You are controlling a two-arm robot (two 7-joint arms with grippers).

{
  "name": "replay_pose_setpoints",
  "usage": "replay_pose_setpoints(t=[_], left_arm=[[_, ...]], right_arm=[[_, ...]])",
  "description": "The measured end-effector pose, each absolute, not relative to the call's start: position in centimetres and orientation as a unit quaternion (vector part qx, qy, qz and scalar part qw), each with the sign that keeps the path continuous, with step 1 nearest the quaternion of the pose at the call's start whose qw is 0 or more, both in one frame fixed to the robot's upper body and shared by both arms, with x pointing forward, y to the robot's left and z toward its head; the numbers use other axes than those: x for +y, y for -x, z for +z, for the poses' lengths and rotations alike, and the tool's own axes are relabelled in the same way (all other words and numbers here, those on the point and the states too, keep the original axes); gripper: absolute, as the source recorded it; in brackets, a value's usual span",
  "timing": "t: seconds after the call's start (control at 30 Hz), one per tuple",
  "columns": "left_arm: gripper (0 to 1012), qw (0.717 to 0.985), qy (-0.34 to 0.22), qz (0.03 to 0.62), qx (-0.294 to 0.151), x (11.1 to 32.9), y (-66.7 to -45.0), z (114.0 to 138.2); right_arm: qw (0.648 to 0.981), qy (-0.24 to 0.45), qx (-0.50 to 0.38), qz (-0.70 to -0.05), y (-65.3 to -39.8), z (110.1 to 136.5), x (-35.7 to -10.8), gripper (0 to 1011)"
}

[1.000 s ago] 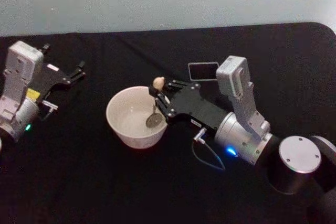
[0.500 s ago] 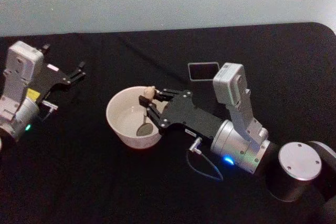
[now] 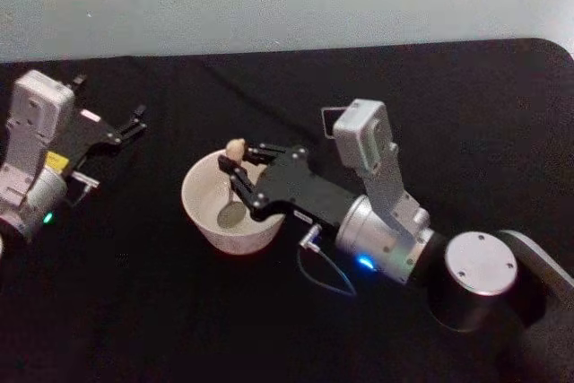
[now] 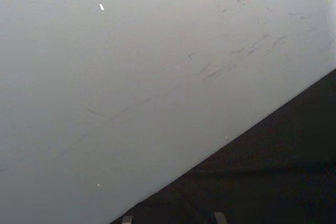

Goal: Pick up the stirring spoon with one hand, stir inside the cup, then place it back in its original position.

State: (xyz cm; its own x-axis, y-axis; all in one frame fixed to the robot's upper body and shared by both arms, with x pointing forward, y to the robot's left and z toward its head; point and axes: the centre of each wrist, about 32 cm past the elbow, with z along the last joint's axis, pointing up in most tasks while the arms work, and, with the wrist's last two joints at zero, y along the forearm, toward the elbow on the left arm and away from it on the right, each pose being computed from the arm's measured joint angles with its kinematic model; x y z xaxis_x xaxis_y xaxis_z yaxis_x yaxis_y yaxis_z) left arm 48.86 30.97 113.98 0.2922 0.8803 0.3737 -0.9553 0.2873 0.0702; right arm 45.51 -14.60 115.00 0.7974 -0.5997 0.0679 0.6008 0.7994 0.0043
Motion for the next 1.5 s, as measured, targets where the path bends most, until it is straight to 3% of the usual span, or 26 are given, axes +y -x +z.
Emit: replay_pose_setpoints(t=[0.73, 1.5], left_arm=[[1001, 0.791, -0.141, 0.580, -0.132, 31.0, -48.9, 114.0], [1001, 0.791, -0.141, 0.580, -0.132, 31.0, -48.9, 114.0]], right_arm=[[0.930, 0.010, -0.043, -0.364, -48.1, 114.9, -14.3, 199], [0.935, 0.016, -0.035, -0.353, -46.1, 114.9, -16.9, 199]])
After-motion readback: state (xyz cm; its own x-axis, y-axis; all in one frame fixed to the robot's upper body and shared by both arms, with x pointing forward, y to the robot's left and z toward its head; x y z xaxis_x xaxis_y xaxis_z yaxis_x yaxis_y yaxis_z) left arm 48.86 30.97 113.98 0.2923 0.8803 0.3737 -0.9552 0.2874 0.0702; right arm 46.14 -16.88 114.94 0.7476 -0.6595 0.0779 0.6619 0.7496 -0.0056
